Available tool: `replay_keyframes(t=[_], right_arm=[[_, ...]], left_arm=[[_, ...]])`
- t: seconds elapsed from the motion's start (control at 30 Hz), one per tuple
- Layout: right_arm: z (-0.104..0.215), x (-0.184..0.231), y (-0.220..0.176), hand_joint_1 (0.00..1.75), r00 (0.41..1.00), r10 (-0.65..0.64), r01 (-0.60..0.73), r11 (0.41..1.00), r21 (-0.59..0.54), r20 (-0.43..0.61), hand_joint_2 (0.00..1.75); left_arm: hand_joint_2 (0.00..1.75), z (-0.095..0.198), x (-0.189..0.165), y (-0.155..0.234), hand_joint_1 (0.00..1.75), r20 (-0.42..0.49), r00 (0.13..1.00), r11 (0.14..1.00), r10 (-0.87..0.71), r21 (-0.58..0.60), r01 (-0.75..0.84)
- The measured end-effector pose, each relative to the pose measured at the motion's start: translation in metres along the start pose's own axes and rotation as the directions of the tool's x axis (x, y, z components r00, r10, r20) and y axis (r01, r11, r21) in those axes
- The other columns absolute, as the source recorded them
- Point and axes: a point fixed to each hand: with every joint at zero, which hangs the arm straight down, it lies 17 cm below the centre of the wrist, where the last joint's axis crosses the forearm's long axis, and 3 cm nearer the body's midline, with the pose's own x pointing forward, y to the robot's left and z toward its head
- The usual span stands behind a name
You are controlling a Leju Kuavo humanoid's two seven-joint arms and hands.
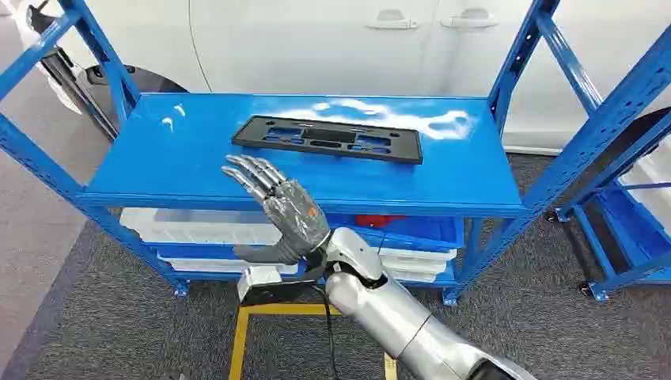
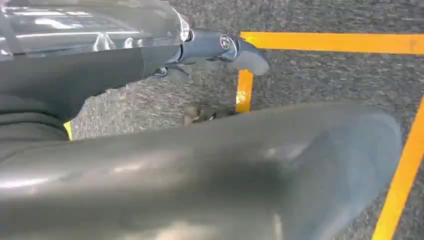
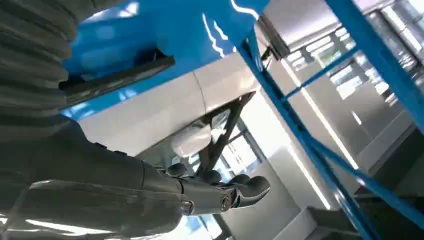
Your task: Take the parts from the cabinet and place them on the table.
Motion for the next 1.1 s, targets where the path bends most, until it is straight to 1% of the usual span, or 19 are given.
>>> replay_keyframes(t=[0.07, 0.27, 0.43, 0.6, 0.77, 0.9, 1.1], right_arm=[[-0.004, -0.006, -0.004, 0.00, 0.999, 0.043, -0.043, 0.999, -0.008, -0.015, 0.00], [-0.004, -0.052, -0.012, 0.00, 0.970, 0.209, -0.209, 0.978, 0.010, -0.121, 0.00], [0.014, -0.100, -0.013, 0.00, 0.914, 0.334, -0.329, 0.942, 0.061, -0.229, 0.00], [0.017, -0.133, -0.037, 0.00, 0.839, 0.455, -0.454, 0.888, 0.077, -0.299, 0.00], [0.026, -0.150, -0.047, 0.00, 0.783, 0.517, -0.520, 0.849, 0.092, -0.345, 0.00], [0.041, -0.169, -0.054, 0.00, 0.727, 0.559, -0.567, 0.816, 0.111, -0.399, 0.00], [0.052, -0.183, -0.057, 0.00, 0.708, 0.557, -0.564, 0.816, 0.126, -0.434, 0.00]], left_arm=[[0.00, 0.000, 0.000, -0.003, 0.00, -0.001, 1.000, 1.000, 0.000, -0.005, 0.000], [0.00, -0.001, 0.001, -0.005, 0.00, -0.005, 1.000, 1.000, -0.014, -0.011, 0.014], [0.00, -0.001, 0.001, -0.006, 0.00, -0.013, 1.000, 1.000, -0.021, -0.015, 0.021], [0.00, -0.001, 0.000, -0.015, 0.00, -0.024, 0.999, 0.999, -0.025, -0.034, 0.024], [0.00, -0.001, 0.001, -0.015, 0.00, -0.024, 0.999, 0.999, -0.033, -0.038, 0.032], [0.00, 0.000, -0.003, -0.016, 0.00, -0.035, 0.999, 0.998, -0.037, -0.044, 0.035], [0.00, -0.001, -0.001, -0.017, 0.00, -0.034, 0.998, 0.998, -0.043, -0.051, 0.041]])
